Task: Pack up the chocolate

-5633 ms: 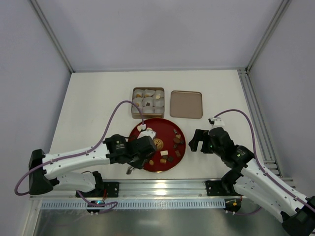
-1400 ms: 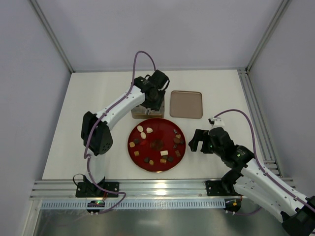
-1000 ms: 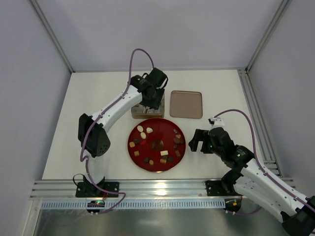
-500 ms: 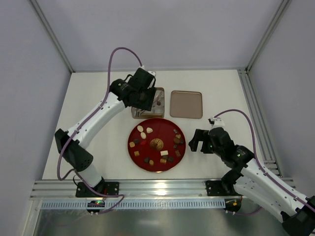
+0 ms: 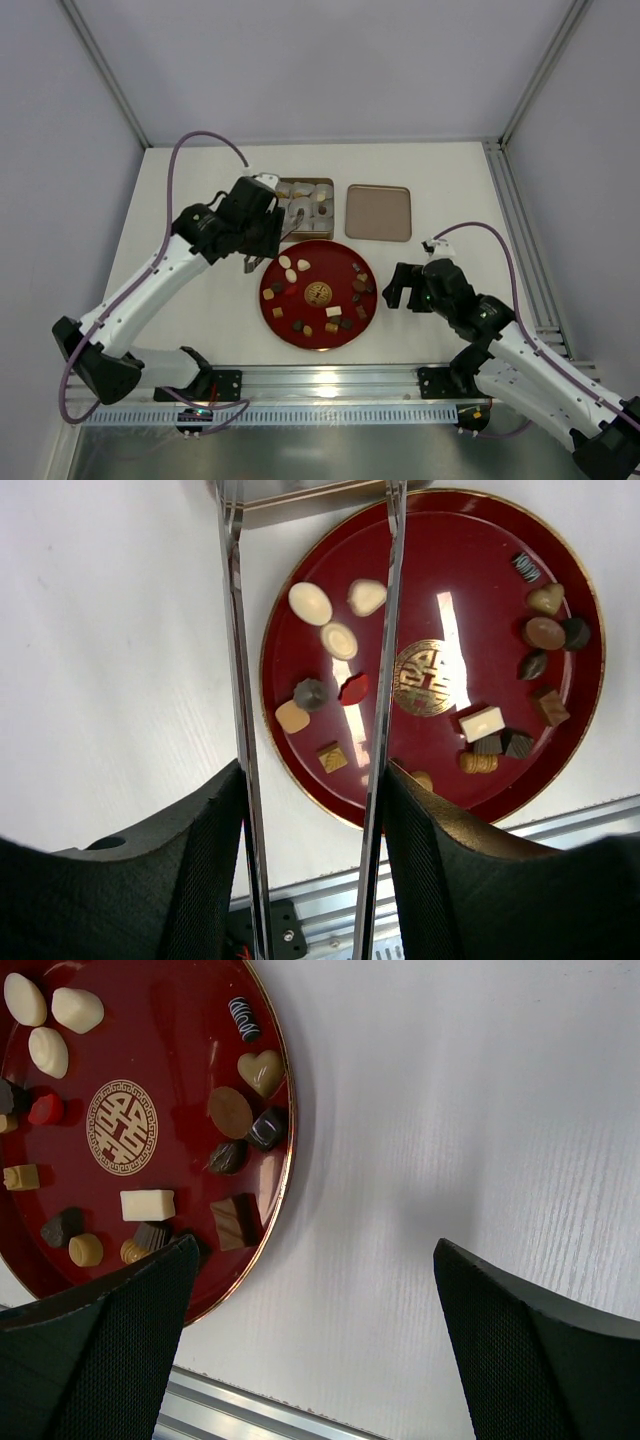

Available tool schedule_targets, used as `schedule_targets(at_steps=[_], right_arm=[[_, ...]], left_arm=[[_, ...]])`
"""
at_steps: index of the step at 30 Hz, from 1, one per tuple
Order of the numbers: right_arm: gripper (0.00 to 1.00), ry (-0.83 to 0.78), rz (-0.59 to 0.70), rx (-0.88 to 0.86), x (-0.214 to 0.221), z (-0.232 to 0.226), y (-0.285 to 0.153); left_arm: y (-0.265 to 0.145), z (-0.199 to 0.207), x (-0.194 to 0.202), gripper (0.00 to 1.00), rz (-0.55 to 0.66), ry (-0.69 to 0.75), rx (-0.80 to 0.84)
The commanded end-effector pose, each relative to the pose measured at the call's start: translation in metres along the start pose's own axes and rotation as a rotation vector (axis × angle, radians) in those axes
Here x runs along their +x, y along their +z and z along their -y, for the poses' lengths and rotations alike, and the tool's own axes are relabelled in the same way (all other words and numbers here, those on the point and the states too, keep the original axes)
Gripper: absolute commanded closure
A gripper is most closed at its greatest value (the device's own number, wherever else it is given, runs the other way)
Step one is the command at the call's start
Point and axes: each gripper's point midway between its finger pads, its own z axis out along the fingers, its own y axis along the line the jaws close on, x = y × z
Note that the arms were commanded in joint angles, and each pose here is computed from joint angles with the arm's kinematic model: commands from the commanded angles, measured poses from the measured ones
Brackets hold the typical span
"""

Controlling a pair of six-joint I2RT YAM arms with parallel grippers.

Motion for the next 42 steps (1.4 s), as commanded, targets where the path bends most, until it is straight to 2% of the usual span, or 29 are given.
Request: schedule_targets(at_steps=[1,8,11,16,21,26,34,37,42], right_arm=[[0.00,0.004,0.027,-0.020,-0.008,-0.006,0.003],[0.00,-0.004,0.017,-0.034,-0.009,-0.011,0.006],[0.00,-0.003,0.014,-0.043,-0.010,-0.014,0.008],[0.00,-0.010,0.009,-0.046,-0.014,-0.018,0.013],[0.00,-0.018,0.020,-0.043,-0.022,-0.021,0.014],[0.00,-0.029,0.024,-0.038,-0.031,-0.026,0.014],[0.00,-0.042,0.012,-0.033,-0.036,-0.030,0.016],[0.00,-0.036,0.006,-0.039,-0.035,-0.032,0.019],[0.00,-0.024,0.000,-0.048,-0.034,-0.034,0.021]], left_arm=[[-0.008,-0.024,-0.003,0.45,0.095,-0.073,-0.084],[0.009,-0.081,0.019,0.44,0.055,-0.198,-0.216],[0.025,-0.111,0.019,0.44,0.027,-0.294,-0.255],[0.062,-0.156,0.003,0.43,0.015,-0.445,-0.285],[0.079,-0.195,-0.028,0.44,0.043,-0.508,-0.327],[0.106,-0.235,-0.024,0.43,-0.006,-0.614,-0.349],[0.143,-0.246,-0.011,0.42,-0.058,-0.674,-0.346],[0.153,-0.249,-0.003,0.38,-0.087,-0.685,-0.349],[0.163,-0.250,0.010,0.27,-0.129,-0.689,-0.362]])
